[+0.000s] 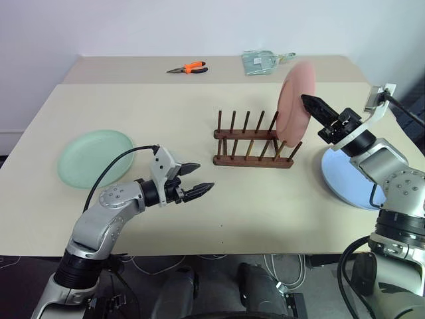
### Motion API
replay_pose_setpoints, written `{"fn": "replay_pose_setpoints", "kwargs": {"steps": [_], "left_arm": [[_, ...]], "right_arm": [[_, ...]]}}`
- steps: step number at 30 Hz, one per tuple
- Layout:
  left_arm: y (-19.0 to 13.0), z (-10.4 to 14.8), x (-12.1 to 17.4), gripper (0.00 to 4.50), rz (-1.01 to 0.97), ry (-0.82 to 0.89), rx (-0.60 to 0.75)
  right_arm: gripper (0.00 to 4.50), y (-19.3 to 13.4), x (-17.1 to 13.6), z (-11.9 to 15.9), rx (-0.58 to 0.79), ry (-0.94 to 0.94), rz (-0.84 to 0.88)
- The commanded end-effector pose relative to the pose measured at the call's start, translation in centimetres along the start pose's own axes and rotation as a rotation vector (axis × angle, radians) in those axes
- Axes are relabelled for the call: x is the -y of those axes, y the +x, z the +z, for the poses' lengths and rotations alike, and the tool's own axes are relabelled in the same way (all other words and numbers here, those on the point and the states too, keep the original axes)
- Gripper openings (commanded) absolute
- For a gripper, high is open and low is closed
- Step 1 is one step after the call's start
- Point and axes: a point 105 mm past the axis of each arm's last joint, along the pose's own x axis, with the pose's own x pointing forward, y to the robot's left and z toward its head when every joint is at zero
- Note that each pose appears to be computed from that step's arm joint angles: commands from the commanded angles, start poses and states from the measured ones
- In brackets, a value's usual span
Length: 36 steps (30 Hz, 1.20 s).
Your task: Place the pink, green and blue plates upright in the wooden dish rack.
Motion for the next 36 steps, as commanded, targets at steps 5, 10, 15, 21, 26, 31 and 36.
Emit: {"fn": "replay_pose_setpoints", "kwargs": {"steps": [5,10,15,21,26,31,36], "left_arm": [[-1.0,1.4,-2.8,4.46,0.178,0.019,0.074],[-4.8,1.6,-11.2,4.50,0.719,0.031,0.112],[-11.9,1.6,-17.1,4.50,1.226,-0.140,0.200],[-20.6,-0.4,-18.5,4.50,1.681,-0.350,0.196],[-21.2,-2.8,-17.1,4.50,1.662,-0.550,0.167],[-20.3,-6.0,-15.5,3.68,1.608,-0.856,0.244],[-18.4,-4.6,-15.4,1.23,1.504,-0.852,0.327]], "right_arm": [[2.86,-0.9,-2.0,6.0,0.114,-0.477,-0.068],[3.70,-0.2,-6.1,5.1,-0.031,-0.798,0.067],[4.47,1.4,-10.9,-0.3,-0.215,-0.917,0.316],[4.47,2.5,-12.8,-8.2,-0.364,-0.915,0.510],[4.47,2.7,-12.9,-12.1,-0.410,-0.890,0.565],[4.50,2.6,-12.7,-14.0,-0.429,-0.892,0.580],[4.50,2.9,-12.0,-13.9,-0.432,-0.897,0.540]]}}
